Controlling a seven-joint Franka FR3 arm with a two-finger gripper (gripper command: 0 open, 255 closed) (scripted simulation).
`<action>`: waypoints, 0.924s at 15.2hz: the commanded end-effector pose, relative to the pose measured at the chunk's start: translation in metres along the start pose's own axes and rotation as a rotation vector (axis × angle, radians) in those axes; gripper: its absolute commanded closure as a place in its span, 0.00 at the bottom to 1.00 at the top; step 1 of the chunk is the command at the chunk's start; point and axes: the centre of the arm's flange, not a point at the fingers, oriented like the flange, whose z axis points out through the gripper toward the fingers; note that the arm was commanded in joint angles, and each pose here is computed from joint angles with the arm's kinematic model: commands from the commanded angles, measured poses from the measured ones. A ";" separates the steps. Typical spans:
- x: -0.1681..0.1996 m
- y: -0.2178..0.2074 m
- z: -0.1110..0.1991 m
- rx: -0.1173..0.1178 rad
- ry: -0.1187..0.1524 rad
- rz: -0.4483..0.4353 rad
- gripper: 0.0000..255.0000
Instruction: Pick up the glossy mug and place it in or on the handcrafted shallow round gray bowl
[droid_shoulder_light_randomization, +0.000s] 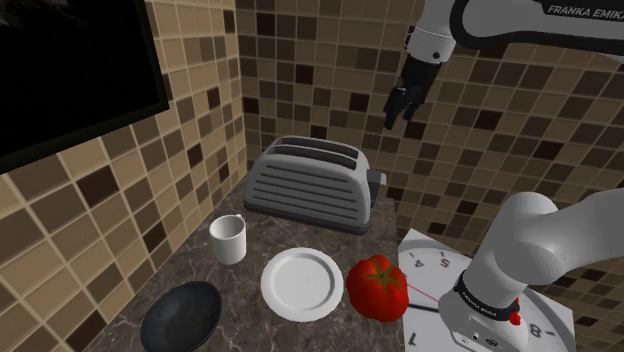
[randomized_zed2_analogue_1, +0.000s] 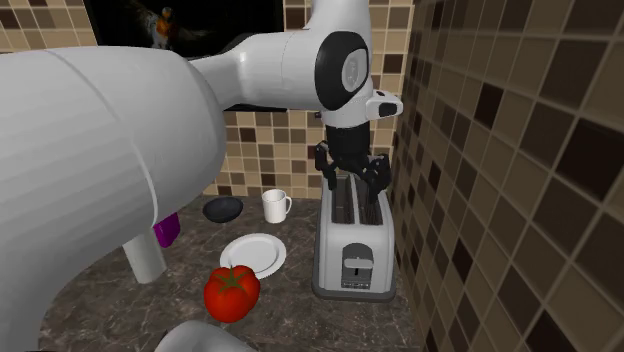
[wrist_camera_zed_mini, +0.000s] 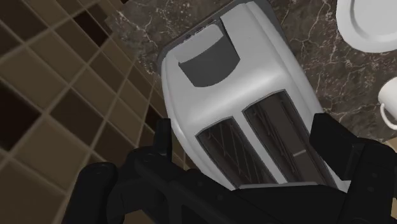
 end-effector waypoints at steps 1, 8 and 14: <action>0.000 0.000 0.000 0.000 0.000 0.000 0.00; 0.026 -0.080 0.040 -0.002 -0.023 0.011 0.00; 0.049 -0.149 0.075 -0.004 -0.042 0.020 0.00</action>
